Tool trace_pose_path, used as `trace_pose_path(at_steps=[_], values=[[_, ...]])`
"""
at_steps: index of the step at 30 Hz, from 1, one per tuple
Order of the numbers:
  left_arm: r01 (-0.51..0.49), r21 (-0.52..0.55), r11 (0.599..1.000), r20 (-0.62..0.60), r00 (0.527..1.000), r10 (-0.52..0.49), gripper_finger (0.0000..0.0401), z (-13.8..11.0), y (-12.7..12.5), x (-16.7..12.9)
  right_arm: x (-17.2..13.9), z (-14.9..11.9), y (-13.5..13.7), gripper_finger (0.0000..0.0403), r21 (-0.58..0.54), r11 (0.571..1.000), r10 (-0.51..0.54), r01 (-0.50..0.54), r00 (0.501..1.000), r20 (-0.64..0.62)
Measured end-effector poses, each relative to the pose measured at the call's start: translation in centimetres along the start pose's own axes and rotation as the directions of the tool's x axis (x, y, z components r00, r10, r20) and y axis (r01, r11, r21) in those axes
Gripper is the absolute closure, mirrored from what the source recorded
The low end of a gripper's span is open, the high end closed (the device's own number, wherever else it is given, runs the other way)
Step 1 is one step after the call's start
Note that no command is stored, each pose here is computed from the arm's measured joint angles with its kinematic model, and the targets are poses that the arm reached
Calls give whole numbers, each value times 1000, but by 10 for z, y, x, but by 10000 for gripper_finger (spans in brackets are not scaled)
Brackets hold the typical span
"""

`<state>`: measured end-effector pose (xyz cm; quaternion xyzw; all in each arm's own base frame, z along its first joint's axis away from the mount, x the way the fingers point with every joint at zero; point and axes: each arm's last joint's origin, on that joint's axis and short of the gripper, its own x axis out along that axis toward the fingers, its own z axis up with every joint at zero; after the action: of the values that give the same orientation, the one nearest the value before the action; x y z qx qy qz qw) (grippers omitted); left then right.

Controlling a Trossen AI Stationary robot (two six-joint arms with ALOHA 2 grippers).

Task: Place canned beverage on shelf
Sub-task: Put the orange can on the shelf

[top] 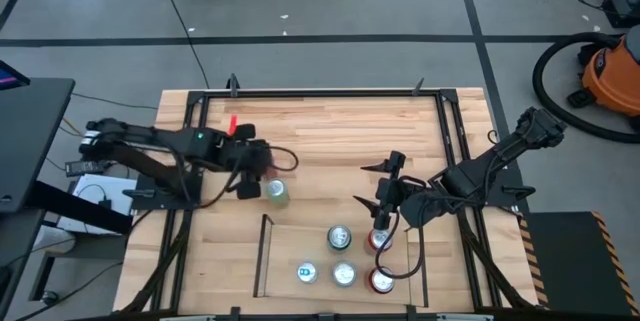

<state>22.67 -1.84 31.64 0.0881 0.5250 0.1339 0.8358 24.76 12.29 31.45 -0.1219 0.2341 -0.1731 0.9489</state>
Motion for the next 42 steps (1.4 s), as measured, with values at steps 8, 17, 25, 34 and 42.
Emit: trace_pose_path(at_steps=[8, 17, 25, 34, 42], values=[[-45, 4, 999, -72, 996, 45, 166, -13, 20, 29, 0, 0, 0, 54, -1, 1000, -2, 2, 1000, -1], [77, -36, 996, -103, 992, -80, 73, -25, 44, 59, 0, 0, 0, 54, 16, 1000, -2, 2, 1000, 0], [154, -92, 984, -86, 983, -162, 12, -28, 61, 65, 1, 0, -1, 54, 24, 1000, -7, 7, 1000, -2], [235, -90, 968, -36, 970, -239, 1, -24, 59, 66, 8, -7, -4, 54, 37, 999, -30, 31, 999, -29], [223, -4, 975, -116, 968, -222, 1, -21, 48, 81, 19, -12, -10, 54, 59, 998, -23, 26, 998, -50]])
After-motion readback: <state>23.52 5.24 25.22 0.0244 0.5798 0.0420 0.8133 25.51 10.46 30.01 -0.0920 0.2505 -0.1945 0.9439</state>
